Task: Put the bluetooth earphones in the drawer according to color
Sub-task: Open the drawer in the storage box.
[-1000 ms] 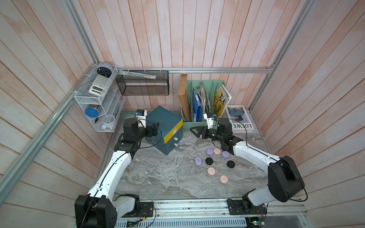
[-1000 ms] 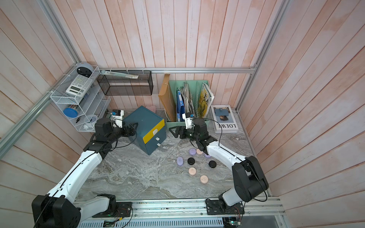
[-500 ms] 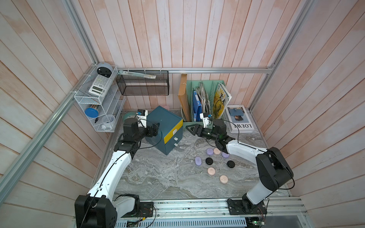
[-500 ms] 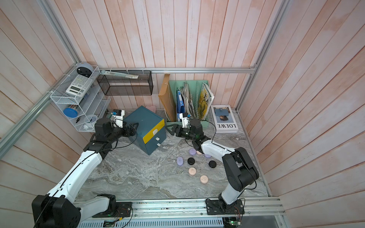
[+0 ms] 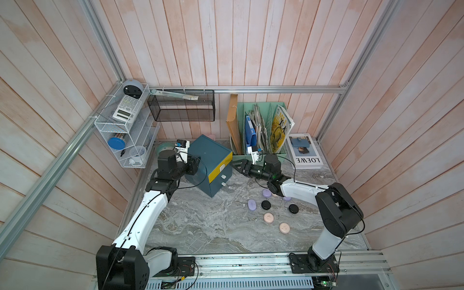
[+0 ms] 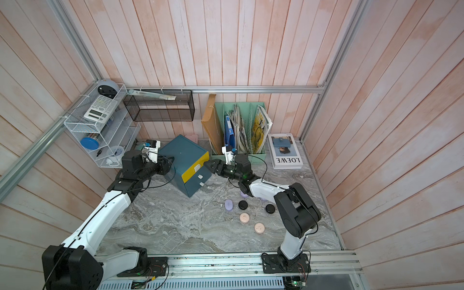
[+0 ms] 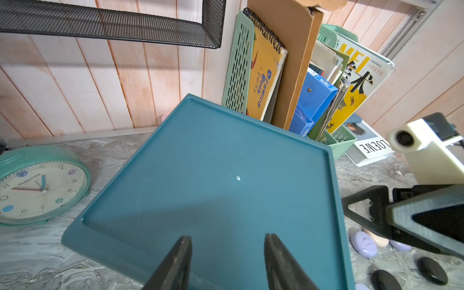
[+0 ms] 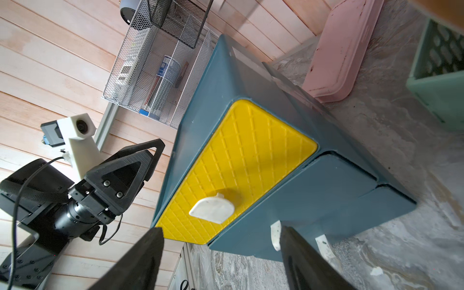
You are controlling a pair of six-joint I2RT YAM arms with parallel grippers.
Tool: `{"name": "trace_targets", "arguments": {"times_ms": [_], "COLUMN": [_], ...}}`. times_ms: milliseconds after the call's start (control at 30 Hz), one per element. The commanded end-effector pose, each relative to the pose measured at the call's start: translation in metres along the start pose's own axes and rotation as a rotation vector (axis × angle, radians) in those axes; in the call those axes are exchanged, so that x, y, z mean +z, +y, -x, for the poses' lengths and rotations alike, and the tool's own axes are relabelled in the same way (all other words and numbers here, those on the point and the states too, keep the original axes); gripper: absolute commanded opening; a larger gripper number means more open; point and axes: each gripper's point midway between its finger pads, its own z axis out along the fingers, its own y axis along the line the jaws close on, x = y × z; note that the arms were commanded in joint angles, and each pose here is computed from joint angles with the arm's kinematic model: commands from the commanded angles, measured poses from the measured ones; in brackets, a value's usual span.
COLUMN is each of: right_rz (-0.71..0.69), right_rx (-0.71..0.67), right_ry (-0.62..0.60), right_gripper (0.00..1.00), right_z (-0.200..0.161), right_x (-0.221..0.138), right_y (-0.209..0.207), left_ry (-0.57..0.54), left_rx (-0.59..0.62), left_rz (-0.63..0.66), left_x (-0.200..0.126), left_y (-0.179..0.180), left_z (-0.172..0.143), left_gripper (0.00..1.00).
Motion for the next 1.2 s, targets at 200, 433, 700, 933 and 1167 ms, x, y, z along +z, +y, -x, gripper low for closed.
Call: {"name": "trace_targets", "arguments": {"times_ms": [200, 433, 700, 933, 1167], "right_rz": [0.068, 0.044, 0.03, 0.022, 0.021], "right_rx": [0.039, 0.067, 0.117, 0.134, 0.144], "right_ry": [-0.018, -0.012, -0.005, 0.017, 0.01], "right_gripper": [0.78, 0.76, 0.71, 0.68, 0.68], "right_z": [-0.004, -0.006, -0.014, -0.026, -0.027], "right_x": [0.018, 0.022, 0.028, 0.035, 0.034], "right_y": [0.015, 0.012, 0.007, 0.008, 0.008], "left_ry": [0.032, 0.053, 0.111, 0.175, 0.217], "left_rx": [-0.013, 0.042, 0.078, 0.162, 0.289], "left_rz": [-0.078, -0.164, -0.147, -0.197, -0.224], "left_x": [0.007, 0.004, 0.013, 0.014, 0.008], "left_y": [-0.012, -0.037, -0.041, -0.062, -0.078], "left_z": [-0.005, -0.012, -0.027, -0.043, -0.064], "left_gripper": [0.43, 0.49, 0.49, 0.48, 0.52]}}
